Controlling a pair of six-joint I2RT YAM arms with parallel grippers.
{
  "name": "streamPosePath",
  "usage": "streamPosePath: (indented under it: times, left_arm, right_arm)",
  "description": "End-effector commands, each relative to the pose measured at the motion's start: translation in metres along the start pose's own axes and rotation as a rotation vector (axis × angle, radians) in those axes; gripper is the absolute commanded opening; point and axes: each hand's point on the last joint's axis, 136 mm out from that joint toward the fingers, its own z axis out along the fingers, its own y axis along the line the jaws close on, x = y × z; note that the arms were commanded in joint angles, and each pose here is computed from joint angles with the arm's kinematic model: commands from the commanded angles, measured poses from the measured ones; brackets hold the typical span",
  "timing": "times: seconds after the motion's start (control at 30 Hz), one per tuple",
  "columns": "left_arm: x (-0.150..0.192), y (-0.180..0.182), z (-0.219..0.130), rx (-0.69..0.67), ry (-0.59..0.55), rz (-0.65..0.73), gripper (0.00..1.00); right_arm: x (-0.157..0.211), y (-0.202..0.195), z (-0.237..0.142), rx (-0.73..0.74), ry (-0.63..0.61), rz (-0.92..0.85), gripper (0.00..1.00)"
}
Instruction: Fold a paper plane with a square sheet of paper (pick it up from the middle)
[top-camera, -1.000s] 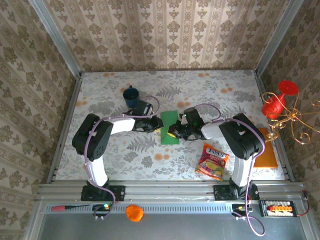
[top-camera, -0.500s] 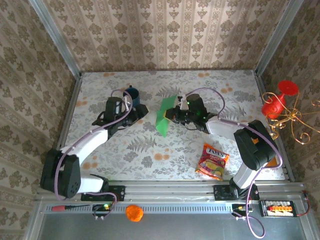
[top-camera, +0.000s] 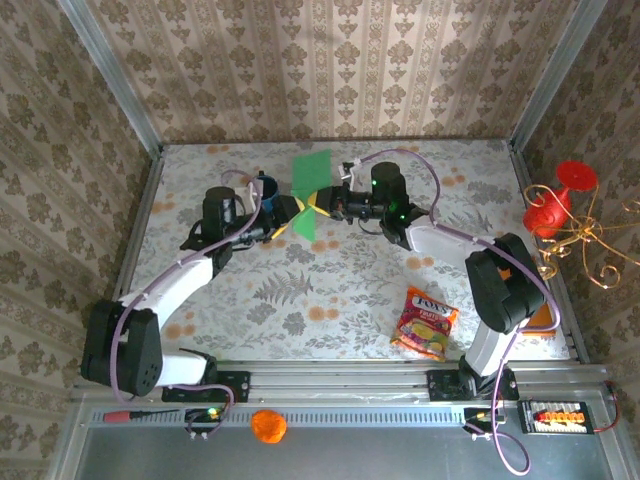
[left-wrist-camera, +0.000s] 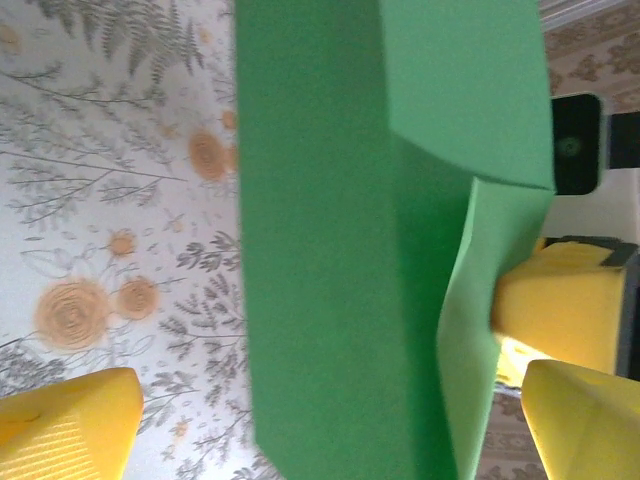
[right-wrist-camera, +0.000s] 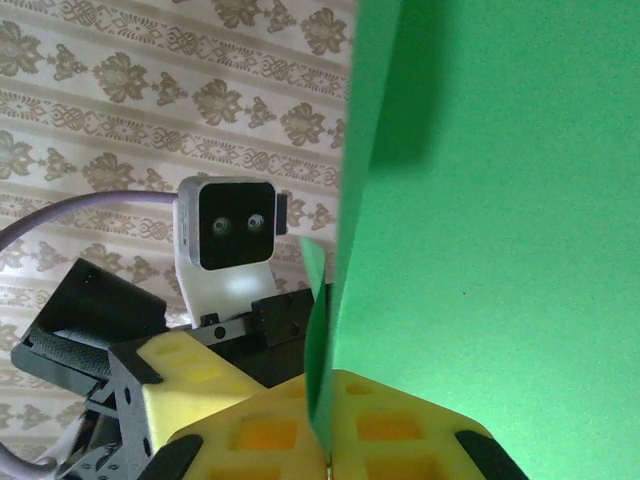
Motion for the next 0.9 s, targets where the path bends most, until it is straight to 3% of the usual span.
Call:
streamPosePath:
  times: [0.0,0.17,0.5,0.87]
  left_arm:
    - [-0.011,-0.032,-0.001,0.114,-0.001,0.033,0.95]
    - [-0.015,-0.044,-0.001,0.159,0.001,0.043,0.87]
    - [-0.015,-0.046,0.000,0.201,-0.009,0.029,0.54]
    - [-0.012,-0.037,0.002,0.175,0.000,0.036,0.36]
  right_arm:
    - [0.006,0.018,0.005,-0.072,0.061,-0.005,0.08]
    - [0.012,0.013,0.002,-0.066,0.070,0.016,0.09]
    - [0.016,0.008,0.000,-0.055,0.069,0.031,0.10]
    - [0.014,0.004,-0.004,-0.048,0.064,0.039,0.14]
